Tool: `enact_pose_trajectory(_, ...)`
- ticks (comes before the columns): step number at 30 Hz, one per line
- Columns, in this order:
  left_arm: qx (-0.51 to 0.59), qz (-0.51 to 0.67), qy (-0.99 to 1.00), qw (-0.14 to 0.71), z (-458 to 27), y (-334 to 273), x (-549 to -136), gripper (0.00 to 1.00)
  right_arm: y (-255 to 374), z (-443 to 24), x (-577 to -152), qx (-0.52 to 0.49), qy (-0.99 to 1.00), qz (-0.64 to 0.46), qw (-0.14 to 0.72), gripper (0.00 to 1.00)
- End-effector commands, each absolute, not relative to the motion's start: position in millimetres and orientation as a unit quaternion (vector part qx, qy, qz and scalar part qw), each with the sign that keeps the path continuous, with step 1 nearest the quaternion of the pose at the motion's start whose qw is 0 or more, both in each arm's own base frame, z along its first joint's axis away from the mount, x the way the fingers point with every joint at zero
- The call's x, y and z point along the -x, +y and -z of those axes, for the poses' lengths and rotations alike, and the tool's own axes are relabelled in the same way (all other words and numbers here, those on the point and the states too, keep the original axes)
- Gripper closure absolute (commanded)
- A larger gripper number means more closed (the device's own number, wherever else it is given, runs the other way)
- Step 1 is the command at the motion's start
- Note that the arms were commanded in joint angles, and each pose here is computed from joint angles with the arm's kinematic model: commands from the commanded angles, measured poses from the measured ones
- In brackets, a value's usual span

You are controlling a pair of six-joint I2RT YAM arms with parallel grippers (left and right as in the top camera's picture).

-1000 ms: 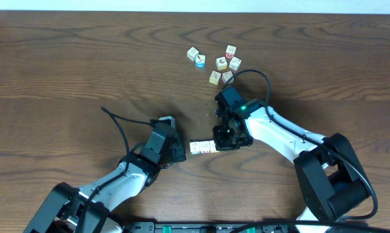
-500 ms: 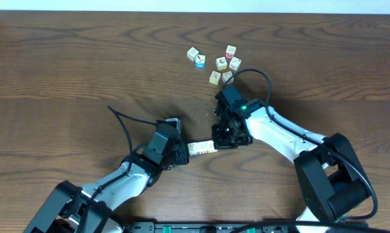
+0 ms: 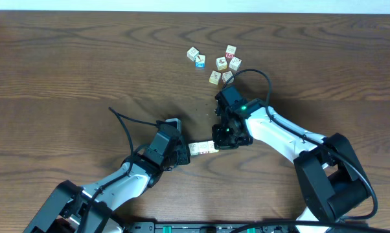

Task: Lift 3 blocks

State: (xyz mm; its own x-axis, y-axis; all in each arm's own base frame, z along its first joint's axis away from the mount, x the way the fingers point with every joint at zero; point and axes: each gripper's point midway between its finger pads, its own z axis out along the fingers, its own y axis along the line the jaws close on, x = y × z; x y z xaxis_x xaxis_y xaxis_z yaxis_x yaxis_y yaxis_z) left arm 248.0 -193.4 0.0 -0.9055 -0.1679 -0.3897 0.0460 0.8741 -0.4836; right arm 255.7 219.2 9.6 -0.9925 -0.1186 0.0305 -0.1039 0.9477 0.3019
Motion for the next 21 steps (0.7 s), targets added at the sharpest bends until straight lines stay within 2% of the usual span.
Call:
enact_pose_trajectory(1,0.010,0.285,0.942,0.180,-1,-214,-233,0.93,227,-8,-245,-0.070,-0.987,0.142,0.031,0.99)
enact_pose_trajectory(10,0.000,0.242,0.956,0.163,13,-199,-223,0.93,220,-6,-248,-0.074,-0.990,0.118,0.019,0.99)
enact_pose_trajectory(21,0.010,0.268,0.952,0.151,5,-209,-224,0.93,244,-10,-237,-0.088,-0.982,0.164,0.035,0.99)
